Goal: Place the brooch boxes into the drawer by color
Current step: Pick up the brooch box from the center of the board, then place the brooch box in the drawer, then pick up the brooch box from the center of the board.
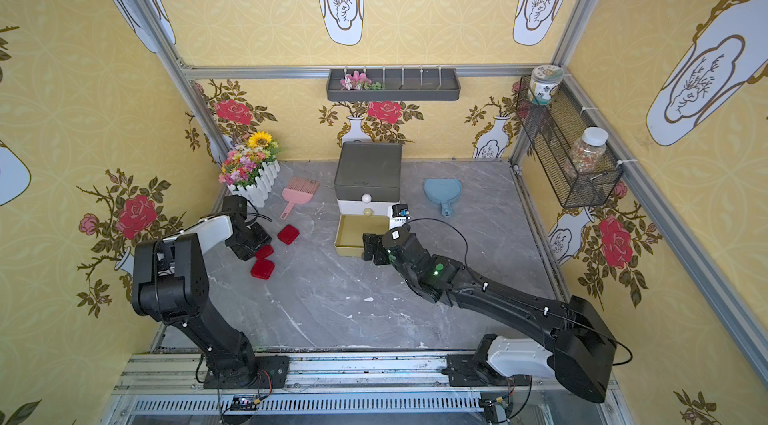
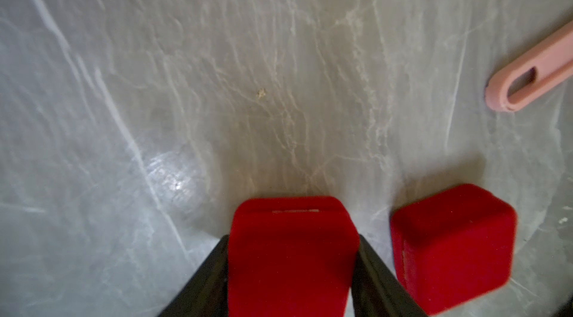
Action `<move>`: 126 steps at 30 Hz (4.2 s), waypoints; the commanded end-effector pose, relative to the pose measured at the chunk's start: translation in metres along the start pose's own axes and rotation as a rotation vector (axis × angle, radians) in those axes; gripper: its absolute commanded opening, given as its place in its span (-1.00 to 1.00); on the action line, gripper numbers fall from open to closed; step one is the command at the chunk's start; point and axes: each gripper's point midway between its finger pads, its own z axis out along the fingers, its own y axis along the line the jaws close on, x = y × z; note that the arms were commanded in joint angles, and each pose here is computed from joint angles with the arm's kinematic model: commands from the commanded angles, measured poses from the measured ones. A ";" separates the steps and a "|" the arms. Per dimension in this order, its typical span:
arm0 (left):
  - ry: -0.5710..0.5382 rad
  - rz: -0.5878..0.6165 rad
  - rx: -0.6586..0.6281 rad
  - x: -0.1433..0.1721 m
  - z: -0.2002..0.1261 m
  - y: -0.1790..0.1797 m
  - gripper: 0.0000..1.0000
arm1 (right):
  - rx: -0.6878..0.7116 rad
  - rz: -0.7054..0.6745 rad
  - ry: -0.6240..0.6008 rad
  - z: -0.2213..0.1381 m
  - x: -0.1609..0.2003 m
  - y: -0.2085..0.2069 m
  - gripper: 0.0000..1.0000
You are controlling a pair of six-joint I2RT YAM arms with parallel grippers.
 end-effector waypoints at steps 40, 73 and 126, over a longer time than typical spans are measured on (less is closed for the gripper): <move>0.004 0.680 0.257 0.187 -0.079 -0.245 0.08 | 0.201 0.016 -0.116 -0.076 -0.029 -0.067 0.86; -0.055 0.719 0.195 0.189 -0.048 -0.236 0.08 | 0.248 0.013 -0.088 -0.074 -0.021 -0.076 0.85; -0.232 0.667 0.339 0.156 -0.122 -0.253 0.48 | 0.233 -0.018 -0.045 -0.055 -0.013 -0.063 0.86</move>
